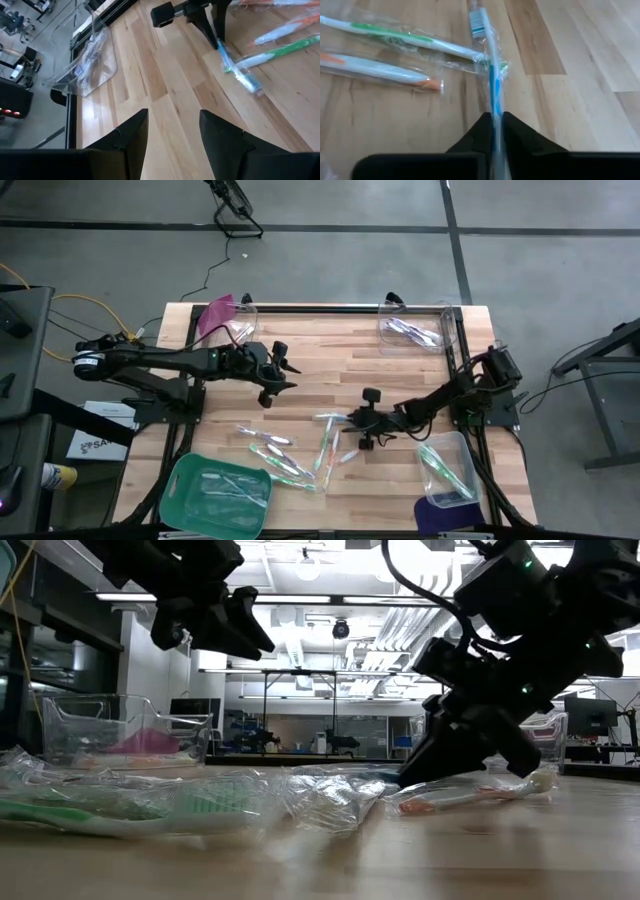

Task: Pick & Place Toothbrushes
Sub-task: Put the blue toothbrush into the green bin

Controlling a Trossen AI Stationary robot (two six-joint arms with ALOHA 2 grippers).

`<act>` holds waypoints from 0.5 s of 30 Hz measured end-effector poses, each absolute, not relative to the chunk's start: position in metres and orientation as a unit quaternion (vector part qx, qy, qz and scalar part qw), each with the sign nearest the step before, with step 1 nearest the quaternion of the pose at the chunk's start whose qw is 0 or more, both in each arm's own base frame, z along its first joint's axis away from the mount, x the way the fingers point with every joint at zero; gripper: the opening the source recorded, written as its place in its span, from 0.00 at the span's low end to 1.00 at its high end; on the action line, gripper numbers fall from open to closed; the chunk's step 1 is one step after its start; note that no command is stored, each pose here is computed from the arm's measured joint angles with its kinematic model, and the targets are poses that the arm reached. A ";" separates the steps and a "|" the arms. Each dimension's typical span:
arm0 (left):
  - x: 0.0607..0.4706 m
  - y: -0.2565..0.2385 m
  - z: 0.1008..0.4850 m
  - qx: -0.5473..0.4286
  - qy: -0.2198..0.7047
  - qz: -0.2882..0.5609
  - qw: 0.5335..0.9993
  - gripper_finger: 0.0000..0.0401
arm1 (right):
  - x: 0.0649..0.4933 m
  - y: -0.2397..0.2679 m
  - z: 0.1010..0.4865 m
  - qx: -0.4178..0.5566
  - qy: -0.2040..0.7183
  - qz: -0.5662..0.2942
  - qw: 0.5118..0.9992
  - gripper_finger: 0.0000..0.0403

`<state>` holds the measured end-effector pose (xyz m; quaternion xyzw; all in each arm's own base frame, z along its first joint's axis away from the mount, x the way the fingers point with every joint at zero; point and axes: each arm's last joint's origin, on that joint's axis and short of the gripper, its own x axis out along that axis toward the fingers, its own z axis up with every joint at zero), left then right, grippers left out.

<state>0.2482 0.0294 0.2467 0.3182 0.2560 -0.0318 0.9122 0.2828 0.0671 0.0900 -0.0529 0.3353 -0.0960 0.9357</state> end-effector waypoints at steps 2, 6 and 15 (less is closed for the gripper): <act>0.248 0.029 0.247 0.318 0.256 -0.032 0.912 0.43 | 0.283 0.067 0.090 -0.054 0.335 -0.099 0.936 0.04; 0.248 0.029 0.247 0.318 0.256 -0.032 0.912 0.43 | 0.282 0.065 0.093 -0.049 0.324 -0.130 0.936 0.07; 0.248 0.029 0.247 0.316 0.256 -0.031 0.913 0.43 | 0.281 0.062 0.137 -0.022 0.239 -0.171 0.956 0.04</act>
